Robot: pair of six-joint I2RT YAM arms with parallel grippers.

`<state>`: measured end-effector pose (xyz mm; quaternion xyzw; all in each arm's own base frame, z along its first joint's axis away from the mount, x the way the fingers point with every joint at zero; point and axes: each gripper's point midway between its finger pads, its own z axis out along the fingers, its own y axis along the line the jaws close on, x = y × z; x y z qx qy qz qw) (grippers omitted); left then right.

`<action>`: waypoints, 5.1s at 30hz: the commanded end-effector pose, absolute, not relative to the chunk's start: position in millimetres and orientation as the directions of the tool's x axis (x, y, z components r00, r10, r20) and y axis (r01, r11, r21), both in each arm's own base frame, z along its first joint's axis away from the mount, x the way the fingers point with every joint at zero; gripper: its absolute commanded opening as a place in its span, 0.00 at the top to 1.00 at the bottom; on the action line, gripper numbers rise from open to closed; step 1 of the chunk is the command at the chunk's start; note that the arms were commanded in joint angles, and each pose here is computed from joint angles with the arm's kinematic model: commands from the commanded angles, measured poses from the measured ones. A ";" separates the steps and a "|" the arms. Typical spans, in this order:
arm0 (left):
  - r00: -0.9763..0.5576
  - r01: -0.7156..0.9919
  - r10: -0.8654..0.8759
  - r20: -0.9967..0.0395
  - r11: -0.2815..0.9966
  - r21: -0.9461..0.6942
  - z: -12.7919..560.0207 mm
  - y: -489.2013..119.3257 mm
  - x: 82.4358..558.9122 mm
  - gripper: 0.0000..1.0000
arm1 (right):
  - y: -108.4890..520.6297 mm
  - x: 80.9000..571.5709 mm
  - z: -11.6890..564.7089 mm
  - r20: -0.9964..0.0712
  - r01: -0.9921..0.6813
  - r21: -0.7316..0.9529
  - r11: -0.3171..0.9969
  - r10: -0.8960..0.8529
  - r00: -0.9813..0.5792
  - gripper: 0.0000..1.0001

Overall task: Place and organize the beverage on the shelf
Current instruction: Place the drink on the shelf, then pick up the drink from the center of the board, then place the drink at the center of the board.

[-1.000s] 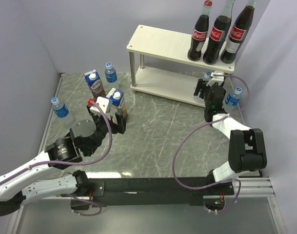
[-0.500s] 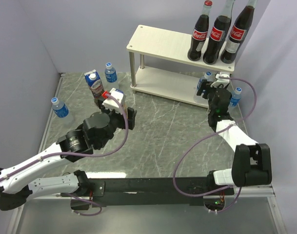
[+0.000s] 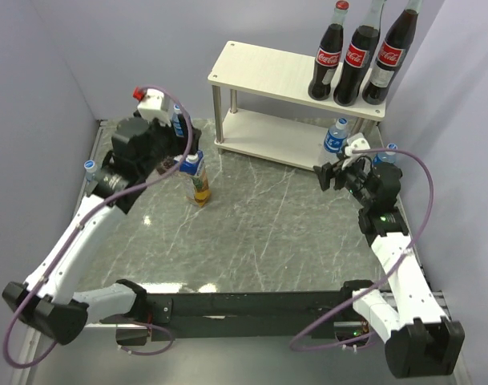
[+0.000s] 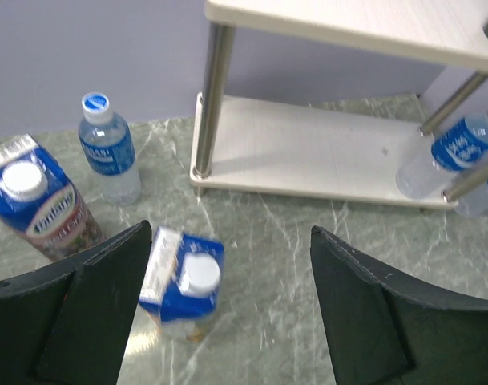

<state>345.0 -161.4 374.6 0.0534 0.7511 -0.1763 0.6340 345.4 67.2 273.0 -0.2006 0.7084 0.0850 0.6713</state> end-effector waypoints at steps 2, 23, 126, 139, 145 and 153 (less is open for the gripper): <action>-0.167 0.383 -0.200 -0.966 0.889 -0.250 409.9 -163.3 371.1 0.15 | 112.4 291.1 280.4 -0.982 -0.674 -0.093 0.733 -0.178 -0.059 0.19; -0.393 0.100 -0.169 -0.904 0.969 -0.225 335.7 -118.4 558.7 0.19 | 144.0 222.8 253.7 -0.971 -0.830 0.089 0.550 -0.137 -0.195 0.20; -0.084 0.867 -0.035 -0.996 0.490 -0.090 324.5 -395.1 232.7 1.00 | 92.1 243.4 265.5 -0.976 -0.662 0.069 0.746 -0.087 -0.201 0.19; -0.144 0.875 0.019 -0.989 0.470 -0.118 273.1 -412.6 236.2 1.00 | 93.4 242.4 264.3 -0.975 -0.671 0.073 0.738 -0.088 -0.203 0.19; -0.162 0.874 0.030 -0.986 0.468 -0.129 254.1 -409.3 233.2 0.96 | 93.2 242.2 263.8 -0.975 -0.672 0.074 0.737 -0.087 -0.203 0.19; -0.198 0.862 0.040 -0.979 0.483 -0.154 241.5 -402.6 229.3 0.43 | 94.0 241.6 263.3 -0.975 -0.677 0.076 0.732 -0.088 -0.205 0.19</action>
